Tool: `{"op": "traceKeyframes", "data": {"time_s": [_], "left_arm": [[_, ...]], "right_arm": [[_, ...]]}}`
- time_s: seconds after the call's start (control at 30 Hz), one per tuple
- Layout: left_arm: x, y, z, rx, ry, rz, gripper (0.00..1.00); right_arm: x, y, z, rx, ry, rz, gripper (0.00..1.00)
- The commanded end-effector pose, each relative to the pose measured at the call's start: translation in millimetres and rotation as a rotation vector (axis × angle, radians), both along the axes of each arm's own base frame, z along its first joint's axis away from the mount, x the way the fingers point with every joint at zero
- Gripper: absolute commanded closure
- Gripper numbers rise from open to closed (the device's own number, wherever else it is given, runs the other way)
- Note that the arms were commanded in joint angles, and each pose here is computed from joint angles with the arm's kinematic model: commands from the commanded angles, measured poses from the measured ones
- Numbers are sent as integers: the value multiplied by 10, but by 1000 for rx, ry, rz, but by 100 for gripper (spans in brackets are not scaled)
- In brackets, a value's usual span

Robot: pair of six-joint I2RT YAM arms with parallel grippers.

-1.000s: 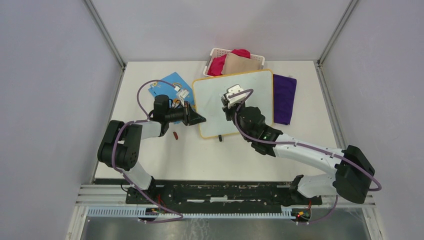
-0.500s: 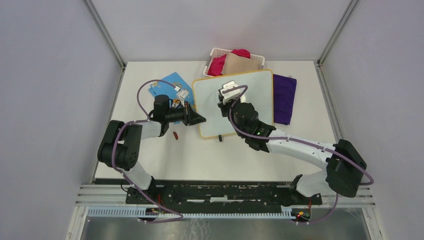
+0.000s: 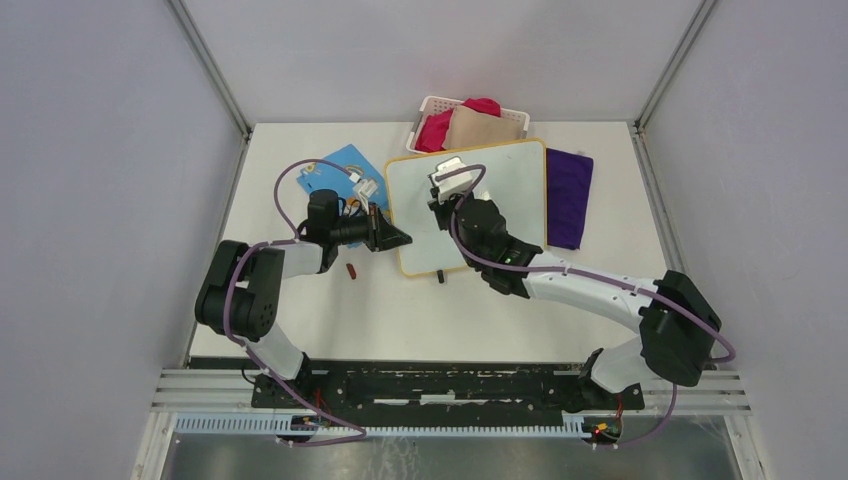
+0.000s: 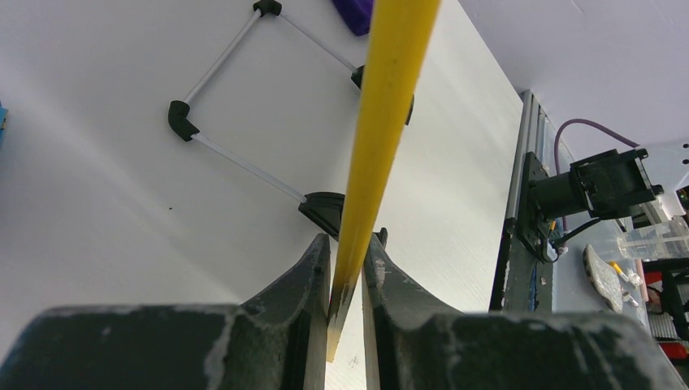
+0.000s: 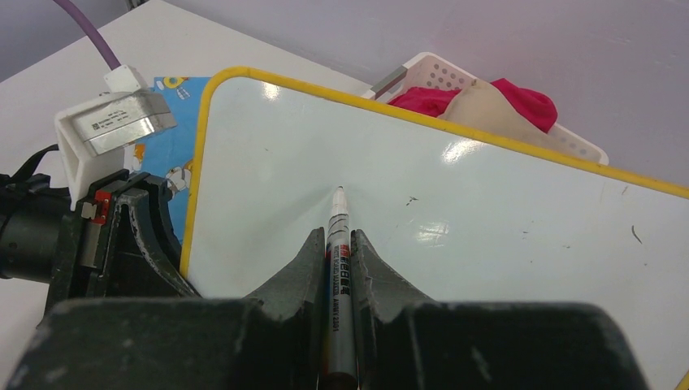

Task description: Write a sentence on the whiteboard

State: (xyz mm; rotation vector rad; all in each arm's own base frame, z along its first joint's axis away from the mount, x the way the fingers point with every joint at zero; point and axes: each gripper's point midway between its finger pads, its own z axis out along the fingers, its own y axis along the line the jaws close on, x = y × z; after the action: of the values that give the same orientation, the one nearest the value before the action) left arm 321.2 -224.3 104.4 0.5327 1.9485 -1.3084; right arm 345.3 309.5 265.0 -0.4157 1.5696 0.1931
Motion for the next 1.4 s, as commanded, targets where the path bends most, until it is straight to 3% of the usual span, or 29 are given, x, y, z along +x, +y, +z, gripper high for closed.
{"op": "traceKeyframes", "data": {"time_s": [0.0, 0.53, 1.0, 1.37], "left_arm": [[82, 32, 50, 29, -56, 20, 98], [71, 22, 59, 31, -63, 14, 98], [72, 20, 53, 39, -64, 14, 98], [72, 23, 42, 48, -64, 17, 98]], "right_arm": [[80, 24, 226, 54, -25, -20, 100], [178, 71, 127, 31, -2, -23, 100], [153, 284, 50, 13, 30, 73, 100], [71, 113, -139, -23, 63, 45, 100]]}}
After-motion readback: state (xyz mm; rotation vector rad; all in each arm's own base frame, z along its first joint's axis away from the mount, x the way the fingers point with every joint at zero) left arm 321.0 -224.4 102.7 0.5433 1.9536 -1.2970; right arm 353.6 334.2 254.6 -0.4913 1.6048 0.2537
